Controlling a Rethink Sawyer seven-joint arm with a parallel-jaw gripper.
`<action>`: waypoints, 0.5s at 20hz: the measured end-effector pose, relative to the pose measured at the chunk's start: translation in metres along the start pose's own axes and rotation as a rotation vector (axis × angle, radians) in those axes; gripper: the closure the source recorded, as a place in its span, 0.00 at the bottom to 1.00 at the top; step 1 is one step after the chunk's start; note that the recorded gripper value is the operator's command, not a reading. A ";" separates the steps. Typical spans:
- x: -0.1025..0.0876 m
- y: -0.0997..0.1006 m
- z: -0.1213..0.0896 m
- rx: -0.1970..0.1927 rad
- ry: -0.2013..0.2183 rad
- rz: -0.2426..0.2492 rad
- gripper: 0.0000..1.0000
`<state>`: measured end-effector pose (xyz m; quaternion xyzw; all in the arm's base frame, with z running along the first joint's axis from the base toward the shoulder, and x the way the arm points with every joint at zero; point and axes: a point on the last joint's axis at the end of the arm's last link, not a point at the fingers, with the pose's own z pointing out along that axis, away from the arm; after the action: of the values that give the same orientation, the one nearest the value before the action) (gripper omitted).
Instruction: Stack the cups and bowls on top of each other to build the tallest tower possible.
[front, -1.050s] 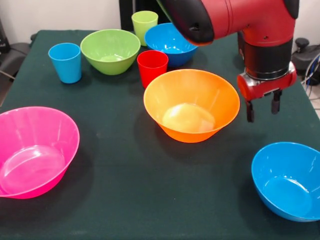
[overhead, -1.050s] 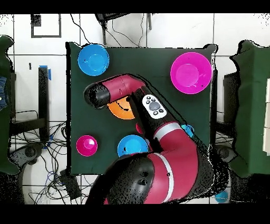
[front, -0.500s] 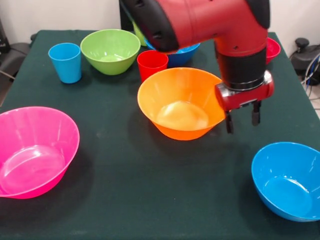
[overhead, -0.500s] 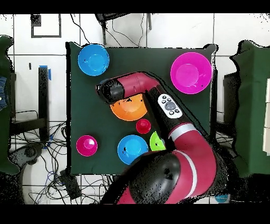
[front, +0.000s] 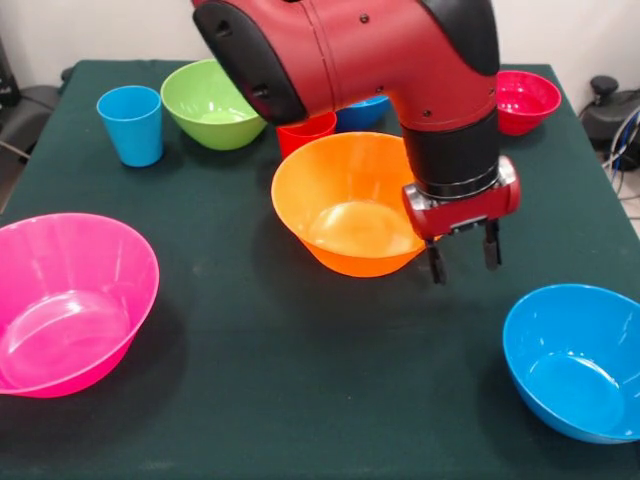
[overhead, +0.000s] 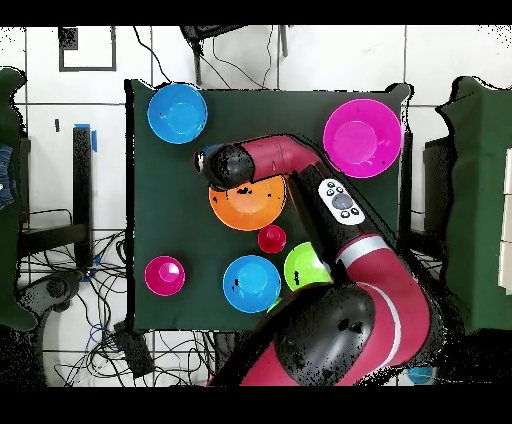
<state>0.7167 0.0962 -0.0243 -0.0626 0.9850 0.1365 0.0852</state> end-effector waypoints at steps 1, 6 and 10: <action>0.000 -0.001 0.000 -0.001 -0.005 0.002 0.00; 0.002 -0.009 -0.003 -0.018 -0.056 0.017 0.00; 0.006 -0.015 -0.005 -0.038 -0.095 0.031 0.00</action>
<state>0.7119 0.0798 -0.0243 -0.0423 0.9778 0.1596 0.1286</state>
